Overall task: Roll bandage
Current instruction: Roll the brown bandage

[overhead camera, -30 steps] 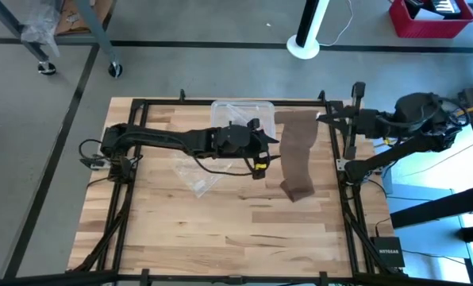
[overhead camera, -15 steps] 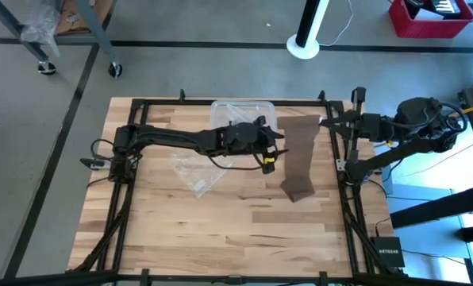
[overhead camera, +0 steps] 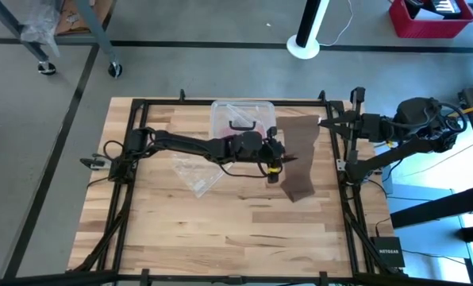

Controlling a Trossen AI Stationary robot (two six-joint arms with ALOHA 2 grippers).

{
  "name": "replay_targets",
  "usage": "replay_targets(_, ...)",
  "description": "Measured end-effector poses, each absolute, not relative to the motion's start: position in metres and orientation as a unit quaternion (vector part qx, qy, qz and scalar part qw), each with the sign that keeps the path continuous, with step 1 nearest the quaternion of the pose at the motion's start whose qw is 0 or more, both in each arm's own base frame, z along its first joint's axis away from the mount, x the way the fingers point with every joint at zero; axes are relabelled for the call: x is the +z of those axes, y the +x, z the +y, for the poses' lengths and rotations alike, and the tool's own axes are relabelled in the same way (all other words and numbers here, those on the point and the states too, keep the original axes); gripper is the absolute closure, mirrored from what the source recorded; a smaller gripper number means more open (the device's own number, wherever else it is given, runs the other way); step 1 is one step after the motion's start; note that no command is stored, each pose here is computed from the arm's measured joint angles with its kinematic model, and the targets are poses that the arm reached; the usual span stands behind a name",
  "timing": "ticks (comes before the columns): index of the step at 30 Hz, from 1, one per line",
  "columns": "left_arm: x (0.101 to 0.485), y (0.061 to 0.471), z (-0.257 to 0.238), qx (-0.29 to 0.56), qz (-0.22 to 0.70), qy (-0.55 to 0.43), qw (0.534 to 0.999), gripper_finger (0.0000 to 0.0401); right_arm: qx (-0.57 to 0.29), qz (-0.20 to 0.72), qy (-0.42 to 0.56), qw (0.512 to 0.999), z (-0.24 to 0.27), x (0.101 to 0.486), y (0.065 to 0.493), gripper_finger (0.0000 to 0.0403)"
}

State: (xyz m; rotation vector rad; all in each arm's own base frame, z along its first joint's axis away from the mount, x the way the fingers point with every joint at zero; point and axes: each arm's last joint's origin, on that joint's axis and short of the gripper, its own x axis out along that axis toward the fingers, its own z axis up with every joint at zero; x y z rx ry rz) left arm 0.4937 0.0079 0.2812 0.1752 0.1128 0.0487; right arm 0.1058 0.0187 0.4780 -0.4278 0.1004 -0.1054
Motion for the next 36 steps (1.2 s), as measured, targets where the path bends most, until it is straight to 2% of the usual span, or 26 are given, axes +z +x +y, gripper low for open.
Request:
replay_targets(2, 0.28, 0.493, -0.001, -0.001, 0.062, 0.09, 0.994, 0.0387, -0.06, 0.056, -0.216, 0.973, 0.018, 0.477, 0.106, 0.0403)
replay_targets(9, 0.288, 0.481, -0.069, -0.141, 0.078, 0.068, 0.985, 0.0395, -0.09, 0.098, -0.24, 0.962, 0.017, 0.466, 0.109, 0.0403)
replay_targets(14, 0.318, 0.455, -0.111, -0.182, 0.071, 0.082, 0.977, 0.0394, -0.092, 0.135, -0.259, 0.952, 0.018, 0.442, 0.116, 0.0403)
replay_targets(24, 0.415, 0.378, -0.137, -0.155, -0.024, 0.124, 0.98, 0.0393, -0.085, 0.204, -0.256, 0.941, 0.021, 0.397, 0.124, 0.0403)
replay_targets(29, 0.456, 0.347, -0.121, -0.097, -0.083, 0.125, 0.984, 0.0399, -0.039, 0.232, -0.234, 0.943, 0.026, 0.373, 0.133, 0.0403)
replay_targets(36, 0.477, 0.336, -0.081, -0.017, -0.113, 0.107, 0.988, 0.0395, 0.024, 0.269, -0.181, 0.946, 0.034, 0.343, 0.147, 0.0403)
